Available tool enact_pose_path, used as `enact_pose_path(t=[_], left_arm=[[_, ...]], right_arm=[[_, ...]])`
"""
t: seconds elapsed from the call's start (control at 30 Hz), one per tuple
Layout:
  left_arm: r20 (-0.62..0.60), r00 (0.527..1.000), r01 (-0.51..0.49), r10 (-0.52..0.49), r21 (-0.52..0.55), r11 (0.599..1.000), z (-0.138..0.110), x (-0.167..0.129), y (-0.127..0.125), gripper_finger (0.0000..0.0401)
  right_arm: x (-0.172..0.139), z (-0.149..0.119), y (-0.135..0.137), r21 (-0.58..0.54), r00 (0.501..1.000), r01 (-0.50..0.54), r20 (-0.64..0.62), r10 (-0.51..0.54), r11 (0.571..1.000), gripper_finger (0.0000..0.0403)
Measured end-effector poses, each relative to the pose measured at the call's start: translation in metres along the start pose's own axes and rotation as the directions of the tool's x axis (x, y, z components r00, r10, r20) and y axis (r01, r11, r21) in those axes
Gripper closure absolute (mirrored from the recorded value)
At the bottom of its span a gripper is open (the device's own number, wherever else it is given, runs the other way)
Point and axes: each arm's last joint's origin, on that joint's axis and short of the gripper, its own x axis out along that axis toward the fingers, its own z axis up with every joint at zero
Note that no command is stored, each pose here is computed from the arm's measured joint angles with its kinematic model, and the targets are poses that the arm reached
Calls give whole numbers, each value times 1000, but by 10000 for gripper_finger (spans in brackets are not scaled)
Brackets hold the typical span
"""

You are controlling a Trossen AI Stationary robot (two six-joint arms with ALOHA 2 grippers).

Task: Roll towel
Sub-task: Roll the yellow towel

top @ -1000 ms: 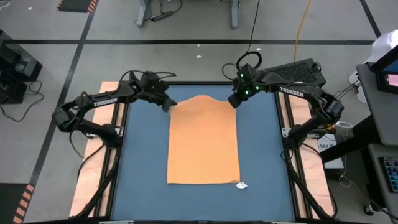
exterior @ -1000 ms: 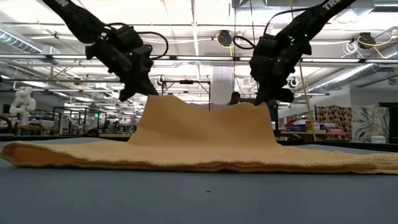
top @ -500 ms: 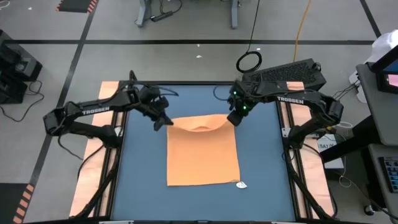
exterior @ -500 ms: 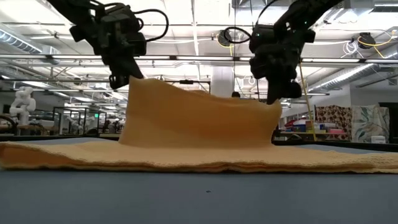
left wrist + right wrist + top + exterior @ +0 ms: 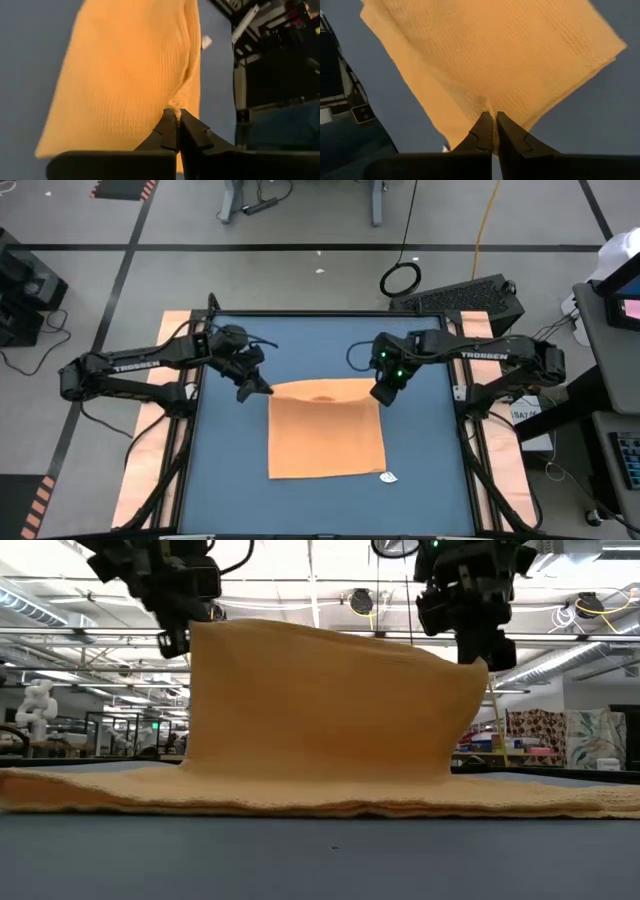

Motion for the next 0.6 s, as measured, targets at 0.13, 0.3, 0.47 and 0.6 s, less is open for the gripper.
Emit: enact_pose_path(t=[0.13, 0.3, 0.47, 0.6], left_arm=[[-37, 999, 38, -38, 13, 999, -6, 5, -13, 400], [-75, 997, 12, -7, 54, 998, -15, 16, -28, 400], [-72, 996, -45, 48, 45, 998, -24, 23, -42, 400], [-80, 995, -58, 62, 48, 997, -31, 27, -51, 400]], right_arm=[[6, -10, 13, -9, 1000, 23, -12, -24, 1000, 403], [12, -19, 25, -28, 999, 47, -15, -48, 998, 403], [16, -27, 35, -47, 998, 57, -24, -59, 997, 403], [20, -35, 43, -88, 997, 52, -44, -56, 995, 403]])
